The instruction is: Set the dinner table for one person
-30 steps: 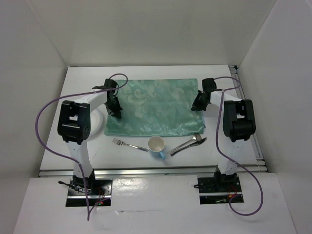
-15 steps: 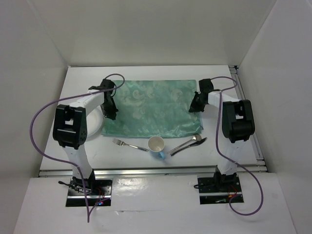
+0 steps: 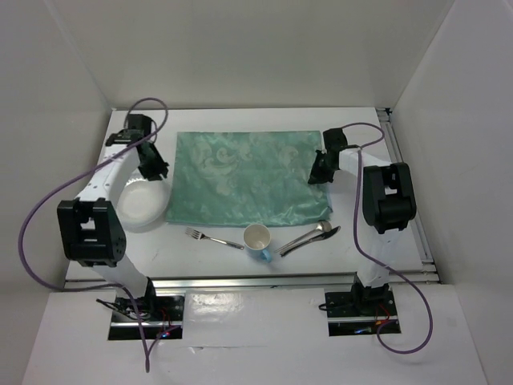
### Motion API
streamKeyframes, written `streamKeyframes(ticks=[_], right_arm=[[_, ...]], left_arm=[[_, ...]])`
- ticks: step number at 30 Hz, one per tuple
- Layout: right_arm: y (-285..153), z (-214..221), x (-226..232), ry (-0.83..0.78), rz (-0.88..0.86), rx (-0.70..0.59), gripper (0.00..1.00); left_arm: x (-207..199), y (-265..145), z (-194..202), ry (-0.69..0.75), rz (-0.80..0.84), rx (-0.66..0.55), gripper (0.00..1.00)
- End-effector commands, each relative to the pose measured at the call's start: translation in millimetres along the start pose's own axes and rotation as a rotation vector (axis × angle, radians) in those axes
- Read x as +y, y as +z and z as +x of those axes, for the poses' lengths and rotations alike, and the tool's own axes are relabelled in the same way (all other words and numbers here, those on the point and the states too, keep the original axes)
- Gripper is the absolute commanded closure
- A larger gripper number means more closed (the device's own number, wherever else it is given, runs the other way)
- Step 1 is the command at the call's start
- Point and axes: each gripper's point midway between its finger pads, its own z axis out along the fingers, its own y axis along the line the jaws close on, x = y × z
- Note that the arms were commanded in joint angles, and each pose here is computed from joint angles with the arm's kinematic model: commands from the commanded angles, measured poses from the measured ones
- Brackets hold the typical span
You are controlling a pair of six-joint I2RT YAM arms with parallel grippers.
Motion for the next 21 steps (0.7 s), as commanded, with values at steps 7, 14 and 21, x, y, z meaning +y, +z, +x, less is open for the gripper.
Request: streamKeyframes(ticks=[7, 14, 21], right_arm=[[6.1, 12.1, 15.4, -0.088, -0.039, 0.056, 0.99], [-43.3, -29.2, 43.5, -0.108, -0.086, -0.104, 0.83], [-91.7, -53.2, 63.2, -0.123, -0.14, -0.21, 0.31]], left_arm=[[81.7, -28.6, -12.3, -0.288, -0.014, -0.041, 0.57], [130.6, -27.2, -3.5, -0.442, -0.061, -0.027, 0.31], [159.6, -25.8, 21.5, -0.581, -0.064, 0.001, 0.05]])
